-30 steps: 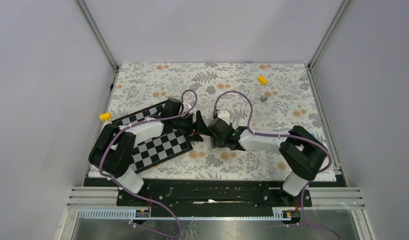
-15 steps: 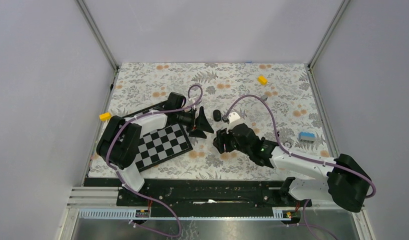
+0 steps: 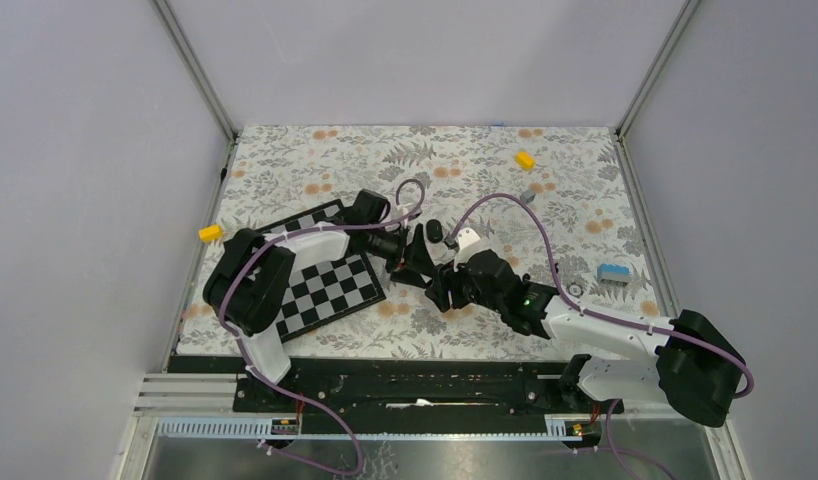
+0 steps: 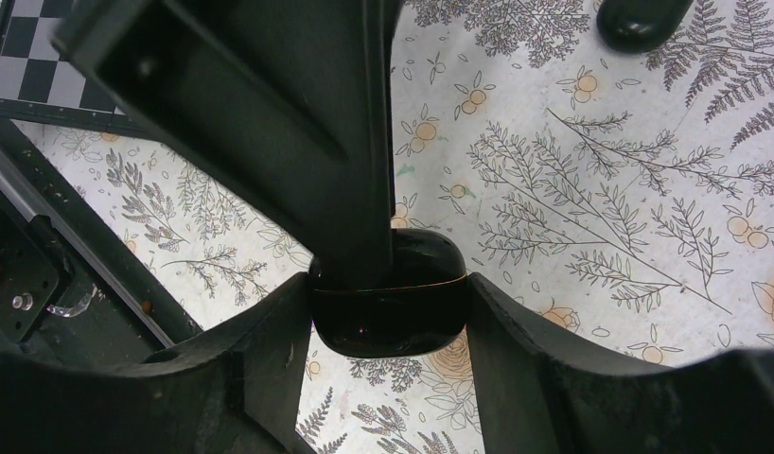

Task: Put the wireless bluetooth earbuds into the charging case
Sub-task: Pick up the charging case from the center of the board.

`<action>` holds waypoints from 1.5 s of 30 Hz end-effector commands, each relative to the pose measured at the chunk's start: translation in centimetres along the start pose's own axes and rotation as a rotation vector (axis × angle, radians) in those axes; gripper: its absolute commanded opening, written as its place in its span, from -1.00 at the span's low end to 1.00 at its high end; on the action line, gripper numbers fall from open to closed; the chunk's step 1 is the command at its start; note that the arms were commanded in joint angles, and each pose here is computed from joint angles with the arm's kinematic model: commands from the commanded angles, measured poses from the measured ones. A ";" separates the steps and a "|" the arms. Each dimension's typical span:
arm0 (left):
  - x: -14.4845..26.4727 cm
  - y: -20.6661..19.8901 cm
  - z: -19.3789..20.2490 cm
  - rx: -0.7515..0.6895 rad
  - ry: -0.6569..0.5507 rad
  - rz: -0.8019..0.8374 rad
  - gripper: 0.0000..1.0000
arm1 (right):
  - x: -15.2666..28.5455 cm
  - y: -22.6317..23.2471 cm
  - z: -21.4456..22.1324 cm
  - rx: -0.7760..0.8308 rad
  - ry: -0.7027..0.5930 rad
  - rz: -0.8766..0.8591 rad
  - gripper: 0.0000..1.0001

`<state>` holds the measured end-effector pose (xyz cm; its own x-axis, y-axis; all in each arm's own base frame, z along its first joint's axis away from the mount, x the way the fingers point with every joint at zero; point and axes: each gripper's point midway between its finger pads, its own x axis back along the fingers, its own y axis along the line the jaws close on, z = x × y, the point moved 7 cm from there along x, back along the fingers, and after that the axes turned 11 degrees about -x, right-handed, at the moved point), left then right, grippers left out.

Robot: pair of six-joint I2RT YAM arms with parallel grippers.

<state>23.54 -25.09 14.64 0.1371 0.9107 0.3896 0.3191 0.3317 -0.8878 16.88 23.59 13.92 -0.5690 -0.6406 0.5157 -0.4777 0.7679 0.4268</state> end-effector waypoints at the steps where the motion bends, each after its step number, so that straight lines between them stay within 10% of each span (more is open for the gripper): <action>1: -0.9 -0.3 0.1 -0.037 0.047 -0.001 0.38 | 0.3 0.9 -1.5 0.010 -0.073 -0.043 0.01; 25: -2.3 -2.4 0.7 -0.096 0.120 0.125 -0.97 | -0.1 0.2 -1.3 -0.002 -0.073 0.020 0.11; 31: -1.2 -2.2 -0.3 -0.086 0.056 0.116 -1.00 | 0.3 -0.5 -1.3 -0.049 -0.064 0.057 0.96; 45: 3.5 -2.7 -3.0 -0.078 -0.210 0.227 -1.00 | 4.0 -0.6 -5.5 -0.543 -0.249 -0.334 0.99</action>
<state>25.63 -23.10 15.14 0.0436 0.9610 0.2730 0.2631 0.2525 -0.9311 19.49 19.28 17.83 -0.6711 -0.6665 0.3247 -0.2936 0.6411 0.7091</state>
